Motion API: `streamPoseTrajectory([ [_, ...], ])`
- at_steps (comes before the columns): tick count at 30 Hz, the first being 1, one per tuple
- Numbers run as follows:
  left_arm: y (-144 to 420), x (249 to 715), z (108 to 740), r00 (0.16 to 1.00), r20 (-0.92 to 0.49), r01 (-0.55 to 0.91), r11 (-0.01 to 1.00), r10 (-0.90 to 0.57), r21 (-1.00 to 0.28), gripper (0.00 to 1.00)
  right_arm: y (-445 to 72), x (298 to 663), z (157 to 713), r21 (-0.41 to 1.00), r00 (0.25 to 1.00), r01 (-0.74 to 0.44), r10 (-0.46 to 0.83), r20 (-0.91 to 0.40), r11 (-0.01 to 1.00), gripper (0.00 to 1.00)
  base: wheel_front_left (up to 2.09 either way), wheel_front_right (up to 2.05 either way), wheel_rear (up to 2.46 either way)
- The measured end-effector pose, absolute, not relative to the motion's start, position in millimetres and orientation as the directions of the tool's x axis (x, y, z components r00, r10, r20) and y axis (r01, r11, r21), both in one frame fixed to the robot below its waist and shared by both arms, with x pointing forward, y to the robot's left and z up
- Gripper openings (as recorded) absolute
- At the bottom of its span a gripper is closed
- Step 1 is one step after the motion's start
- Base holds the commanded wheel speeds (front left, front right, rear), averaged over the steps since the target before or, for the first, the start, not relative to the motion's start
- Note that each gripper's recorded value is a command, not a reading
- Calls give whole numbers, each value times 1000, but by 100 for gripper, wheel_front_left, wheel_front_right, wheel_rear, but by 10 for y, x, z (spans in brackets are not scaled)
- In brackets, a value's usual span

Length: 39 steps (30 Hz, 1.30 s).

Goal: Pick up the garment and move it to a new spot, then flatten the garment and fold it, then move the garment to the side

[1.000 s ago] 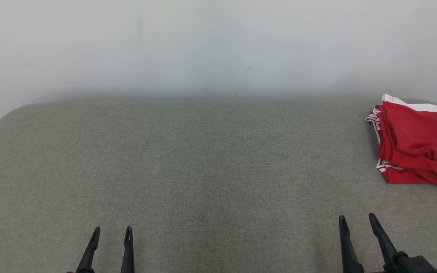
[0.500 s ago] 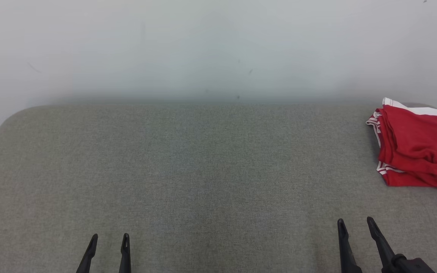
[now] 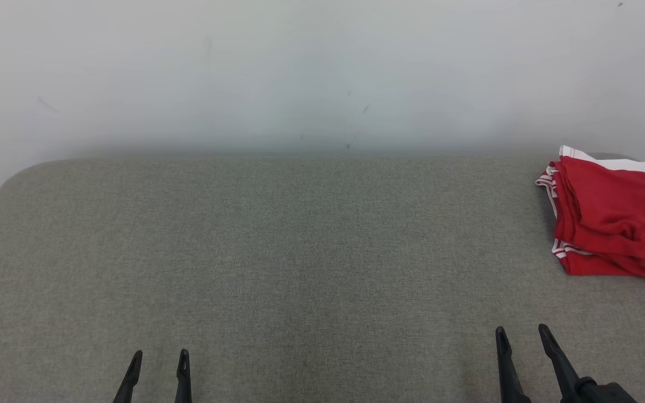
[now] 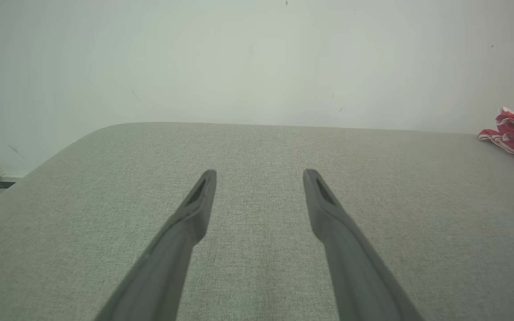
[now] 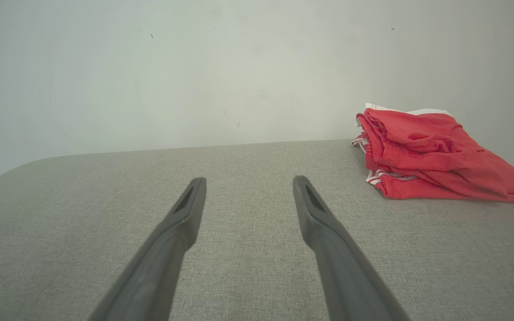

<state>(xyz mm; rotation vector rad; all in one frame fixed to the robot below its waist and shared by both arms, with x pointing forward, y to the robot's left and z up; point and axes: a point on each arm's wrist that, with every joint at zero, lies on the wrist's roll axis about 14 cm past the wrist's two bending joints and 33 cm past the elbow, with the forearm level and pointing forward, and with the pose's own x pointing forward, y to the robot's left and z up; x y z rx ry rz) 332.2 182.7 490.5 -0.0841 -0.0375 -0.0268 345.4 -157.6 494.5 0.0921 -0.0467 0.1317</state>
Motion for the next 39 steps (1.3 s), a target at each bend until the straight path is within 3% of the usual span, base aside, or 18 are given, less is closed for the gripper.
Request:
streamPoseTrajectory([
  [39, 1882, 3310, 4849, 1000, 20, 9, 997, -7, -80, 100, -1578, 3442, 4899, 102, 991, -130, 127, 39, 986, 100, 0, 0, 0],
])
